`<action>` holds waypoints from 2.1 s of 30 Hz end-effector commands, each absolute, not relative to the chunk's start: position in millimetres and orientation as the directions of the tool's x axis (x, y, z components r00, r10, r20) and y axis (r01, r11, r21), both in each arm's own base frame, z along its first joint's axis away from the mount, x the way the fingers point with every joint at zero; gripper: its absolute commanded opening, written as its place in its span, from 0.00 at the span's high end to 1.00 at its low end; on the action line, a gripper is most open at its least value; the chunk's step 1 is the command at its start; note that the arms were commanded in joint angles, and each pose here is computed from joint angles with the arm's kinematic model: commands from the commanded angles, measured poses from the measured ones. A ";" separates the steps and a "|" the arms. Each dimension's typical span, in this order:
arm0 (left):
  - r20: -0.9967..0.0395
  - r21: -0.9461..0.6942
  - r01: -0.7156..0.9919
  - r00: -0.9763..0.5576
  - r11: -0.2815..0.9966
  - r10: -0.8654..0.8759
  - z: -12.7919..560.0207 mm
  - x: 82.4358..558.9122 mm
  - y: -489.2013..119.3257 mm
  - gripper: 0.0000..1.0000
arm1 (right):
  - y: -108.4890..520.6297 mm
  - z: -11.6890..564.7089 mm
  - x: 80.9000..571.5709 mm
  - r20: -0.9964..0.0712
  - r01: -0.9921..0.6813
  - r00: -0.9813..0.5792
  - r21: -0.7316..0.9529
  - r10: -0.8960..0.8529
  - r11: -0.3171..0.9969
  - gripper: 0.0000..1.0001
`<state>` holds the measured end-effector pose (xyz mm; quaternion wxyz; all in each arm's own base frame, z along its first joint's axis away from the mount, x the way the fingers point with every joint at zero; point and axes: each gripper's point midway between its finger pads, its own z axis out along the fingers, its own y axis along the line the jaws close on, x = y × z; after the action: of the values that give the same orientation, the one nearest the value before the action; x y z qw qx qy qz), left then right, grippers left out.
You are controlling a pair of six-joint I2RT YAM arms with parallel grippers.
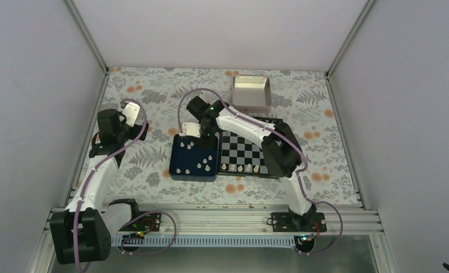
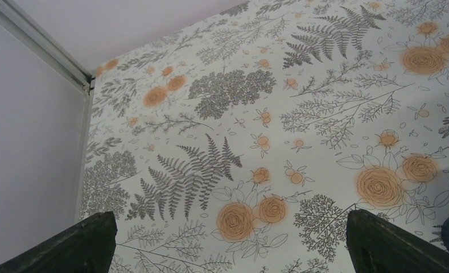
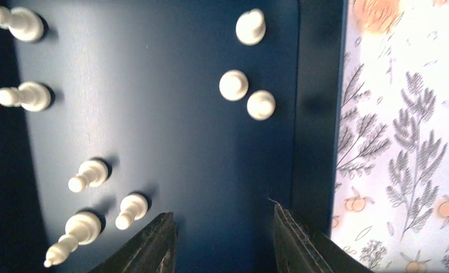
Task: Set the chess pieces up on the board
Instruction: Pick up the chess piece from the storage box.
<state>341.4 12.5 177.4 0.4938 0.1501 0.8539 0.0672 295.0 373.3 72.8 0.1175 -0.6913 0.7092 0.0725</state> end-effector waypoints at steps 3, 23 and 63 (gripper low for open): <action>-0.838 0.253 0.185 -0.448 0.950 0.310 180.8 340.4 11.8 0.00 | 410.6 79.2 295.8 -0.357 -0.995 0.059 -0.097 -0.932 -0.026 0.55; -0.842 0.247 0.192 -0.442 0.950 0.308 181.4 339.3 11.1 0.00 | 450.9 50.8 303.9 -0.379 -0.988 0.120 -0.132 -0.917 -0.075 0.54; -0.843 0.235 0.203 -0.445 0.951 0.303 180.4 338.7 10.4 0.00 | 421.6 75.0 279.7 -0.378 -0.994 0.084 -0.092 -0.922 -0.053 0.96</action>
<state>339.2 12.5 177.7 0.4972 0.1506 0.8525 0.0588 293.1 420.5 30.2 0.1407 -0.7220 0.6724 0.0827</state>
